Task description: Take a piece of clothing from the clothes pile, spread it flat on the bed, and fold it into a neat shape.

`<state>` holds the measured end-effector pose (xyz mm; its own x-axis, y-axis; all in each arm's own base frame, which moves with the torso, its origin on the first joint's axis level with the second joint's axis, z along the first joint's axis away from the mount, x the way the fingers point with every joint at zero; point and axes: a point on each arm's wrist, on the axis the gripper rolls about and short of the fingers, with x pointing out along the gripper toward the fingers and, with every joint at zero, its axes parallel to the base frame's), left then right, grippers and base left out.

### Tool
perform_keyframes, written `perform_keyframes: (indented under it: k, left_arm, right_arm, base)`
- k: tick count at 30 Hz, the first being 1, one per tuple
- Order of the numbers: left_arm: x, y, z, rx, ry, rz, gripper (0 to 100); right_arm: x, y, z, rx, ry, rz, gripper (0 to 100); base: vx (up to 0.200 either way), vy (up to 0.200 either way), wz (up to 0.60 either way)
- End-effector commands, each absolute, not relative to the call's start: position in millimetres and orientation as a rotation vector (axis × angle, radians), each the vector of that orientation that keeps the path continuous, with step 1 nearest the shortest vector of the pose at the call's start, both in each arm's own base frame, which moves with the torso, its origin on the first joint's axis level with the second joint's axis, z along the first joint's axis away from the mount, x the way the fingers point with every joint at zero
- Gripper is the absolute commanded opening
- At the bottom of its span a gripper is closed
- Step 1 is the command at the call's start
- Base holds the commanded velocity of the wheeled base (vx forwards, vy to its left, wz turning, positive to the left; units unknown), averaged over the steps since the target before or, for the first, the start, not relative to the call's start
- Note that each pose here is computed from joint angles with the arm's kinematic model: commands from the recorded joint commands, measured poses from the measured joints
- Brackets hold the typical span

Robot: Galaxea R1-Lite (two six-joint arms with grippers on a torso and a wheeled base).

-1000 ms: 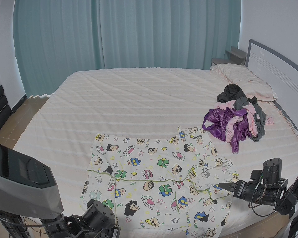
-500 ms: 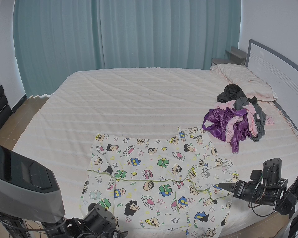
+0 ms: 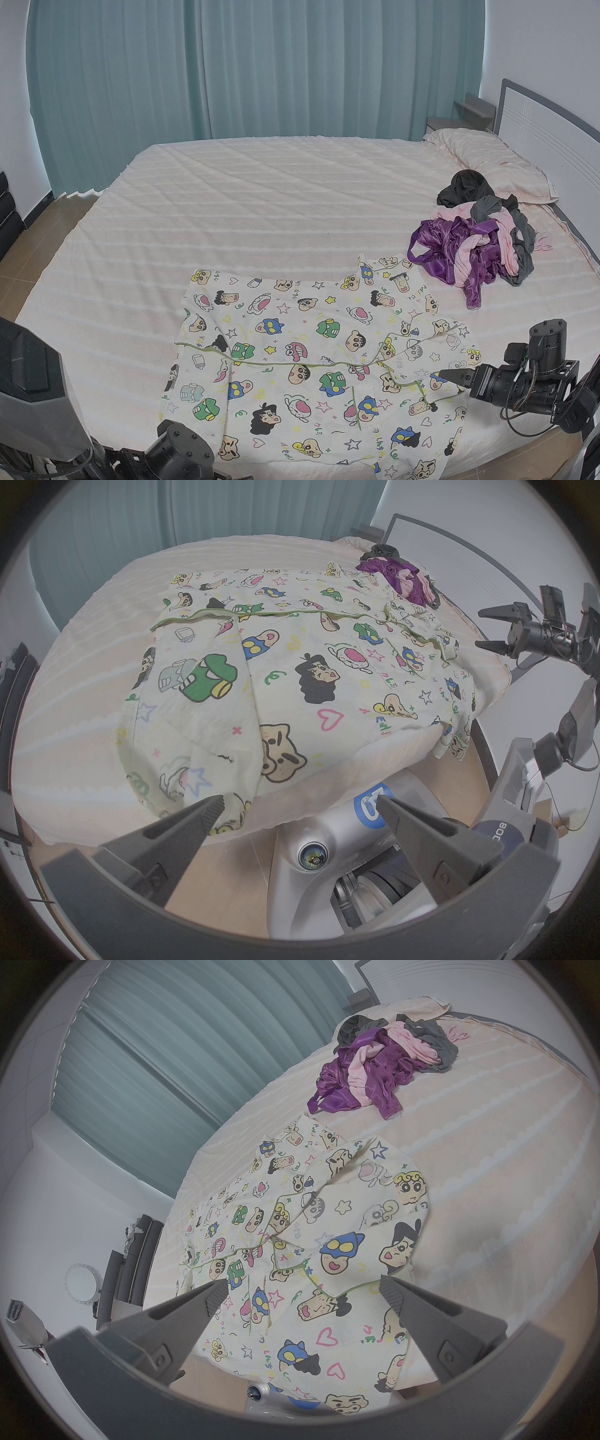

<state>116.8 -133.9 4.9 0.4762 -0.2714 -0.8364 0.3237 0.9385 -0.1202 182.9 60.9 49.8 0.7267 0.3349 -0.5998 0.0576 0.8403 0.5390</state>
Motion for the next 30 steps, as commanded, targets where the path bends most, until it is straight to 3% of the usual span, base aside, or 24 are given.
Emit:
perform_keyframes:
  k: [1, 10, 20, 30]
  left_arm:
    - [111.4, -130.5, 8.8, 0.047, 1.003, -0.374, 100]
    - [121.7, -128.9, 26.4, -0.125, 0.92, -0.31, 100]
    - [160.4, -126.2, 28.2, -0.437, 0.864, -0.041, 100]
    - [169.2, -111.5, 19.1, -0.523, 0.878, 0.099, 100]
  right_arm:
    - [183.1, 60.9, 48.9, 0.564, 0.756, 0.161, 100]
    - [183.2, 61.0, 48.3, 0.563, 0.759, 0.16, 100]
    - [183.4, 61.0, 48.1, 0.563, 0.759, 0.16, 100]
    - [183.3, 61.0, 48.0, 0.563, 0.76, 0.159, 100]
  base:
    - [0.0, 0.0, 0.0]
    - [0.0, 0.0, 0.0]
    - [0.0, 0.0, 0.0]
    - [0.0, 0.0, 0.0]
